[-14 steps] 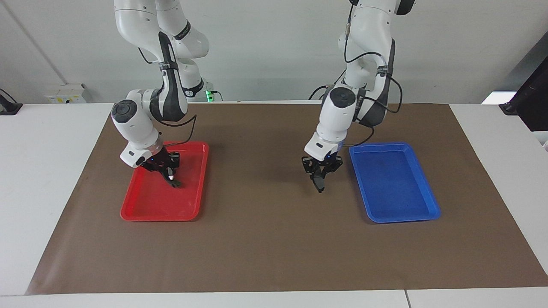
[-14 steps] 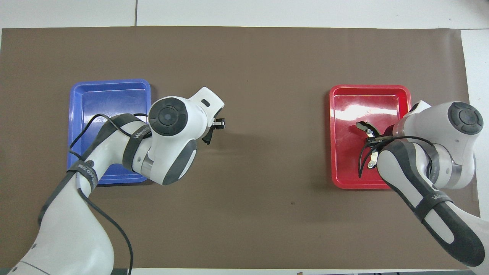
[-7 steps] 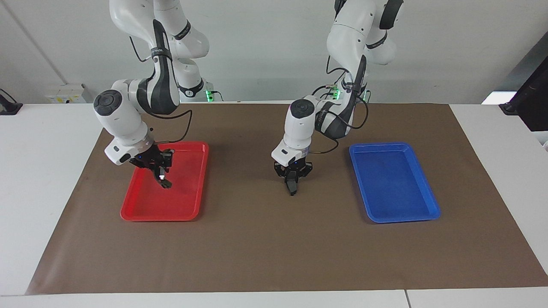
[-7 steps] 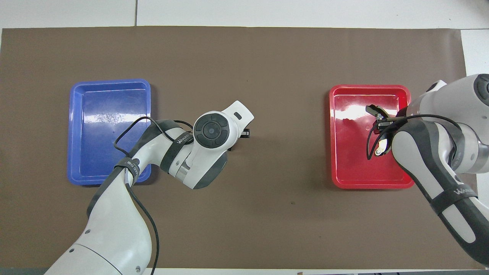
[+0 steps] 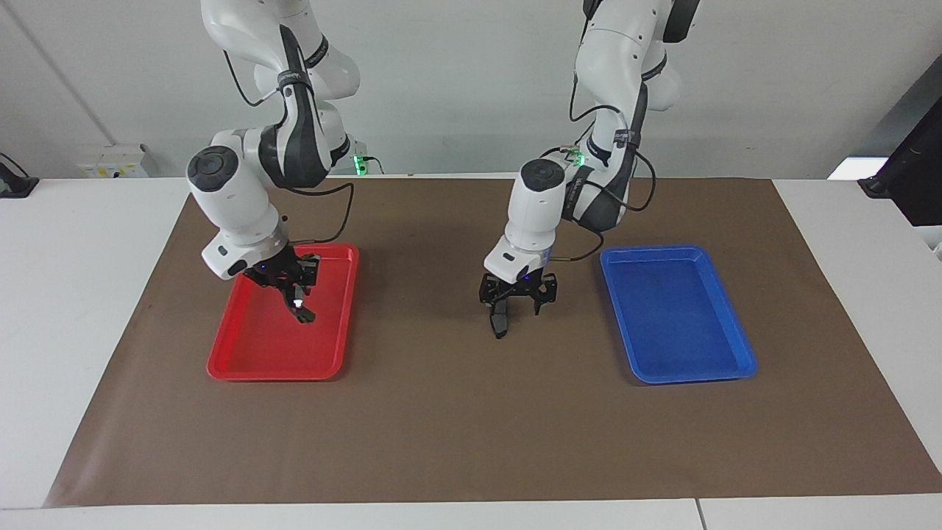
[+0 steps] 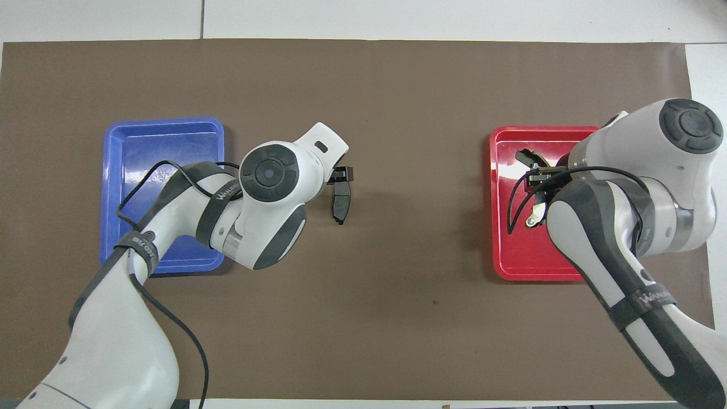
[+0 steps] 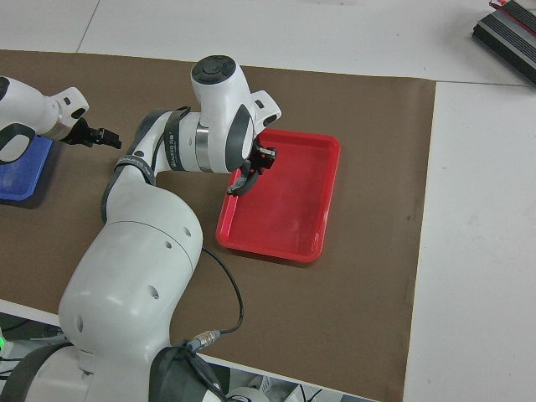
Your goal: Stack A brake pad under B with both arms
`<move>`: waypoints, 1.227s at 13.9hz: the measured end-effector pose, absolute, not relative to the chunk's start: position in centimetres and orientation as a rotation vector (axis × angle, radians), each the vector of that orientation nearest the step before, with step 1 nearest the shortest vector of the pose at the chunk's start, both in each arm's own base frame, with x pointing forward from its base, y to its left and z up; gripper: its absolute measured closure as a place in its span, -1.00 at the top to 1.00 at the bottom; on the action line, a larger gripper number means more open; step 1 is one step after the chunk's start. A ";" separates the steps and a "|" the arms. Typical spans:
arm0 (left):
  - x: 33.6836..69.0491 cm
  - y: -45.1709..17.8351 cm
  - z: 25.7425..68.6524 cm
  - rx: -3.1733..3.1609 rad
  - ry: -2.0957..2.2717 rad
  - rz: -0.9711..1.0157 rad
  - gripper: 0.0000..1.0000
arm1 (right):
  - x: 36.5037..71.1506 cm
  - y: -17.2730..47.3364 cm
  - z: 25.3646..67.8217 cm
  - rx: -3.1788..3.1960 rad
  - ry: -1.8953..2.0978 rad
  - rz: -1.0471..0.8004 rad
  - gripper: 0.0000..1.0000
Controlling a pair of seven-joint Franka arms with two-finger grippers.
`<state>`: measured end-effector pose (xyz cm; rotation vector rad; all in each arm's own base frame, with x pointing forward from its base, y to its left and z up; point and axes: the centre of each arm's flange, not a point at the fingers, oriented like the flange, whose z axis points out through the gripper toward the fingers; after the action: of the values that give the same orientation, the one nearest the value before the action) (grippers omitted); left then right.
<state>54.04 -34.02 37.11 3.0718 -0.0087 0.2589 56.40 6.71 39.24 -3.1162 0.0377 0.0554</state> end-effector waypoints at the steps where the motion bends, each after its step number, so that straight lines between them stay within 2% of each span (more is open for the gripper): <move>1: 54.7 -31.6 38.7 3.092 0.005 0.235 1.00 | 56.3 8.5 39.4 -3.117 0.041 0.051 -0.14; 6: 57.2 -17.3 45.9 3.143 0.149 0.158 1.00 | 57.0 16.2 39.6 -3.116 0.043 0.032 -0.14; 11: 57.0 -5.2 54.6 3.170 0.078 0.117 1.00 | 58.6 26.6 38.8 -3.120 0.061 0.047 -0.14; 14: 56.5 -0.3 59.5 3.152 0.013 0.062 1.00 | 59.2 31.7 37.0 -3.118 0.129 0.044 -0.14; 17: 55.9 1.5 62.1 3.148 -0.010 0.020 1.00 | 59.0 35.9 34.9 -3.110 0.181 0.023 -0.14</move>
<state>55.95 1.48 62.10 3.1481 -0.0101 0.0204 58.97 35.92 34.91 -3.1105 0.1806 0.0225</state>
